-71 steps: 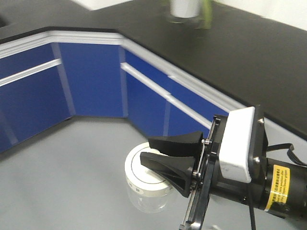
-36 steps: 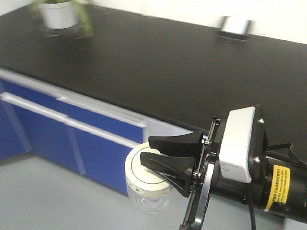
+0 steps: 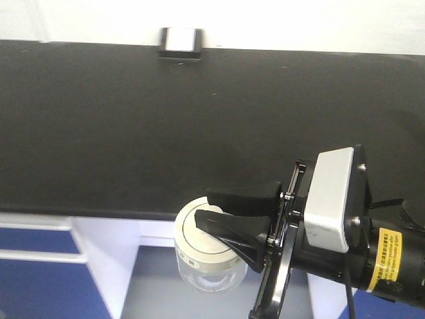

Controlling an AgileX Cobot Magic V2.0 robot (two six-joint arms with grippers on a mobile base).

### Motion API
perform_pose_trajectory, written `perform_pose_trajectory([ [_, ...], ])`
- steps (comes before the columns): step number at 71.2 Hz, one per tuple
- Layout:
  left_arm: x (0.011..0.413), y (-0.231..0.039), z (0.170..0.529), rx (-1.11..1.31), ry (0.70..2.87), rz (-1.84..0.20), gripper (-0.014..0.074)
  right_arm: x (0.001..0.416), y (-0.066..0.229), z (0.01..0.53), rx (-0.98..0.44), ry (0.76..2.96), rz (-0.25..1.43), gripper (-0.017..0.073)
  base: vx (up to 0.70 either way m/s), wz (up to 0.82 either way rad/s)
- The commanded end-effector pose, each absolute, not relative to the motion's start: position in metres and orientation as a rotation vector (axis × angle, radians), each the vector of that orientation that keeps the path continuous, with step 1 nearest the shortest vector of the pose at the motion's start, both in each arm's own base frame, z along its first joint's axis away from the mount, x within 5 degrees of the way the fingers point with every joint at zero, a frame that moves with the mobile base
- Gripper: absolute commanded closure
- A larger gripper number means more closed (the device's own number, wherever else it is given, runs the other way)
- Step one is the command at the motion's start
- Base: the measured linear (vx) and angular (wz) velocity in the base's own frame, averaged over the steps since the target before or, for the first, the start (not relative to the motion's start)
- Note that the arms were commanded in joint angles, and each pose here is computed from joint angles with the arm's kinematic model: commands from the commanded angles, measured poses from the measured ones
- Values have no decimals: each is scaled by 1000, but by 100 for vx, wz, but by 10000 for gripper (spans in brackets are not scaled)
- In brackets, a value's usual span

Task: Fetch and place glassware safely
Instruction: 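Keep holding the jar while the base drives to the black worktop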

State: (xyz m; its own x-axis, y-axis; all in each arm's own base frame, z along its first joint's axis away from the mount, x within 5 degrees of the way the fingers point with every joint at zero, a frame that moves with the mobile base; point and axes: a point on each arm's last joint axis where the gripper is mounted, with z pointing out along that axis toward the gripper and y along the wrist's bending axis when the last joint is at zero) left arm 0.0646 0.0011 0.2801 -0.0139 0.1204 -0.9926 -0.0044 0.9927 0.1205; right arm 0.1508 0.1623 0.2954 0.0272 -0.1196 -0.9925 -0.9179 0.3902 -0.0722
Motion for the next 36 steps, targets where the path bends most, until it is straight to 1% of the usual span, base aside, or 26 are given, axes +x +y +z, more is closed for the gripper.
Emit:
perform_pose_trajectory([
  [1, 64, 0, 295, 89, 1491, 79, 601, 147, 163, 315, -963, 1322, 877, 563, 15, -43],
  [13, 64, 0, 295, 89, 1491, 79, 601, 147, 163, 315, -963, 1322, 877, 563, 14, -30],
  [36, 64, 0, 295, 89, 1491, 79, 601, 148, 163, 315, -962, 1324, 875, 563, 11, -12],
])
